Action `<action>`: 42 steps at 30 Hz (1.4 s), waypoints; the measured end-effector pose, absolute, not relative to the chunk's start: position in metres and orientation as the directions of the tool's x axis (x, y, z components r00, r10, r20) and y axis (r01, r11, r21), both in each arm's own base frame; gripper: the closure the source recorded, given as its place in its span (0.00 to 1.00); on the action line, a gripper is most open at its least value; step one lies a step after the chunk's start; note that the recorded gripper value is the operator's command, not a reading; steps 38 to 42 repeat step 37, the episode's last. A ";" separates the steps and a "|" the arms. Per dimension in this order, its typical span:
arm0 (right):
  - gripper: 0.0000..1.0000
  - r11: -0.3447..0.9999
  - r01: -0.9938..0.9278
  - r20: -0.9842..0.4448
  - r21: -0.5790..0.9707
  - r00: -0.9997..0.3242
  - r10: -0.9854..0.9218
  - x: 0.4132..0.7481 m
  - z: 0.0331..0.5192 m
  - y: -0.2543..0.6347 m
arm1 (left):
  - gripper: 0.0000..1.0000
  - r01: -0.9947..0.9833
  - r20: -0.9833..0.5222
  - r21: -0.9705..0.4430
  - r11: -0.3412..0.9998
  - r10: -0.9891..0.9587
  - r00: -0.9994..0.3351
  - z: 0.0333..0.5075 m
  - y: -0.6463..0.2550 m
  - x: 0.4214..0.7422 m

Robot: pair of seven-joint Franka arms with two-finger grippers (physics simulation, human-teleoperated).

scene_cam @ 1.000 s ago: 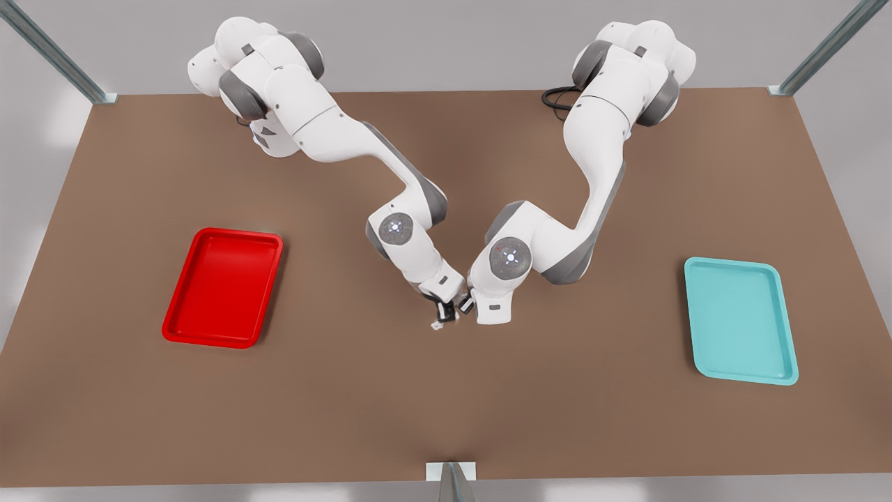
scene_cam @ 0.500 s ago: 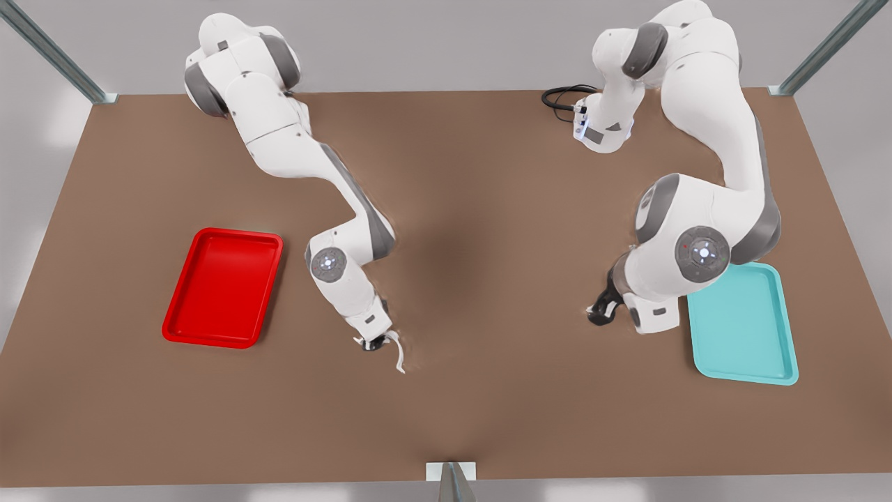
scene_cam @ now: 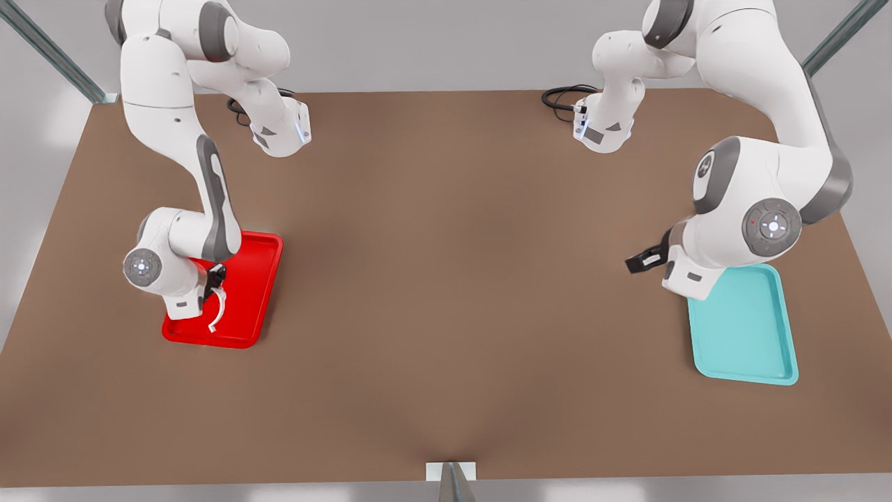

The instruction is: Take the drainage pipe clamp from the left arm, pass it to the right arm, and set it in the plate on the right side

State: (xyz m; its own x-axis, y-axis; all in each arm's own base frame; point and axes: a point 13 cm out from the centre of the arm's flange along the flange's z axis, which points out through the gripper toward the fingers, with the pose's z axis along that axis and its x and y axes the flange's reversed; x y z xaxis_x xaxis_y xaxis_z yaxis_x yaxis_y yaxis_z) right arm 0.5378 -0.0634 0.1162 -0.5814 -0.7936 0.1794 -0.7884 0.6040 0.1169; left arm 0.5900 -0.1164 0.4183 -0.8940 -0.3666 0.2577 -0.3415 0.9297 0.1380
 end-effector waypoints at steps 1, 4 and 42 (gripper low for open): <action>0.79 0.605 -0.786 0.182 0.127 -0.581 -0.793 0.527 0.110 -0.063 | 0.00 -0.313 0.263 0.133 0.940 -0.338 -0.904 0.418 -0.115 0.590; 0.32 0.608 -0.781 0.186 0.139 -0.583 -0.791 0.512 0.098 -0.063 | 0.00 -0.228 0.276 0.119 0.966 -0.253 -0.928 0.416 -0.117 0.589; 0.00 0.966 -0.244 0.181 0.080 -0.950 -0.255 0.581 0.445 -0.021 | 0.00 0.158 0.302 0.012 0.987 0.147 -0.942 0.417 -0.119 0.587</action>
